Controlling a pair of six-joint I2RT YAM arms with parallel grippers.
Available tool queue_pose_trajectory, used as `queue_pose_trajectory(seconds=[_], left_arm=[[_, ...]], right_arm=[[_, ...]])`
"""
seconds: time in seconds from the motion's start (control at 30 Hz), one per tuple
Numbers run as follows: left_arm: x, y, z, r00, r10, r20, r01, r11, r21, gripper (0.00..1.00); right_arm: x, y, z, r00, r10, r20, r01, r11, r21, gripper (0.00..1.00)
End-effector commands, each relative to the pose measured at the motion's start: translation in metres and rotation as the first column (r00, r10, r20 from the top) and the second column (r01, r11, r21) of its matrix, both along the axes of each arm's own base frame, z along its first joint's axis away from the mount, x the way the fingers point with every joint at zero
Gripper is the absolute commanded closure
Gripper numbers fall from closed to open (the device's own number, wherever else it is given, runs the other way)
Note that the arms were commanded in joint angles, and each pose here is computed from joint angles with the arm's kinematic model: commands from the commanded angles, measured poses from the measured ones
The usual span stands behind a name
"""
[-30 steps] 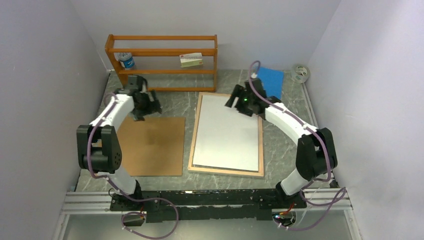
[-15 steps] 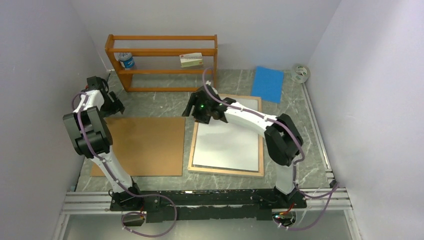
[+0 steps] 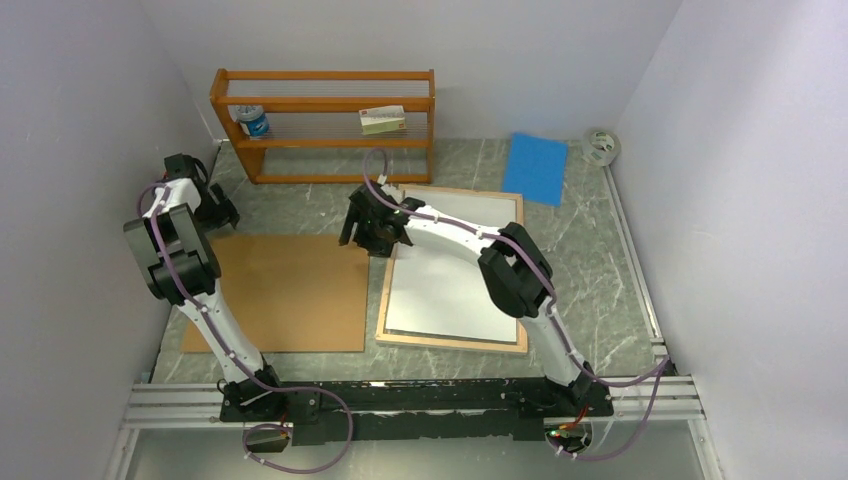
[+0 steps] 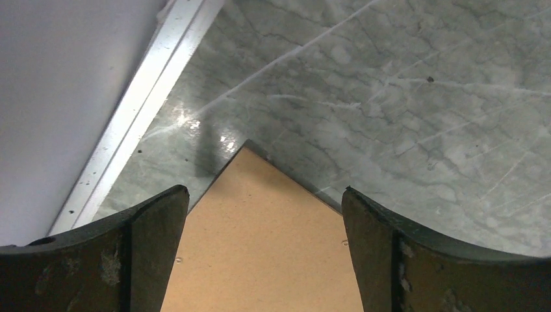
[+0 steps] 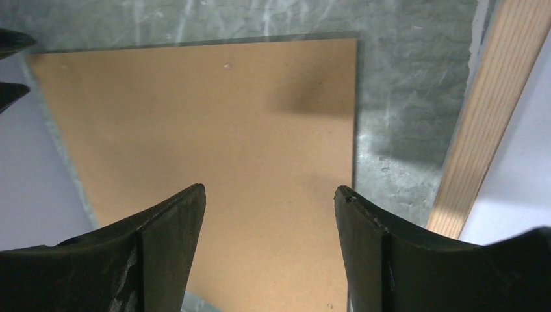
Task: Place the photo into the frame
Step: Adjust the photo frame at the center of the board, then pick up the photo frame item at the center of the board.
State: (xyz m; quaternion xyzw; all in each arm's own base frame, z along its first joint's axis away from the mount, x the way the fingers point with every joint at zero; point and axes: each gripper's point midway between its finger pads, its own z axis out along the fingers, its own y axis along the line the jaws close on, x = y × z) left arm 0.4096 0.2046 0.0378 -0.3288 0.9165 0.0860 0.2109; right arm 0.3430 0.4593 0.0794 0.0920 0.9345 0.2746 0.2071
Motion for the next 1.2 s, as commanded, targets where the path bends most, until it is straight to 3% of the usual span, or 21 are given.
queue_pose_trajectory(seconds=[0.0, 0.2, 0.4, 0.57, 0.73, 0.9, 1.17], left_arm=[[0.002, -0.006, -0.011, 0.999, -0.032, 0.018, 0.032, 0.998, -0.050, 0.07], [-0.008, -0.011, -0.027, 0.999, -0.036, -0.004, 0.036, 0.996, -0.078, 0.07], [-0.011, -0.024, -0.036, 1.000, -0.021, -0.013, 0.018, 0.981, -0.195, 0.07], [-0.016, -0.040, -0.042, 0.999, -0.031, -0.025, 0.023, 0.961, -0.276, 0.10], [-0.019, -0.053, -0.045, 0.999, -0.035, -0.032, 0.023, 0.943, -0.333, 0.12], [-0.022, -0.061, -0.042, 0.998, -0.050, -0.036, 0.034, 0.936, -0.351, 0.13], [-0.017, -0.083, -0.034, 0.995, -0.096, -0.033, 0.077, 0.926, -0.369, 0.14]], right_arm=[[0.006, -0.007, -0.006, 0.998, -0.061, 0.006, 0.061, 0.994, -0.085, 0.24], [0.009, -0.017, -0.024, 0.996, -0.092, 0.022, 0.094, 0.980, -0.176, 0.23], [0.013, -0.004, -0.039, 0.999, -0.051, 0.010, 0.052, 0.984, -0.169, 0.24], [0.006, 0.019, -0.039, 0.999, 0.018, -0.046, -0.020, 0.999, -0.040, 0.26], [0.013, 0.033, -0.005, 0.997, 0.074, -0.028, -0.068, 0.984, 0.167, 0.27], [0.022, 0.045, 0.060, 0.990, 0.121, 0.077, -0.141, 0.932, 0.334, 0.28], [0.013, 0.046, 0.138, 0.976, 0.117, 0.183, -0.188, 0.878, 0.441, 0.31]])
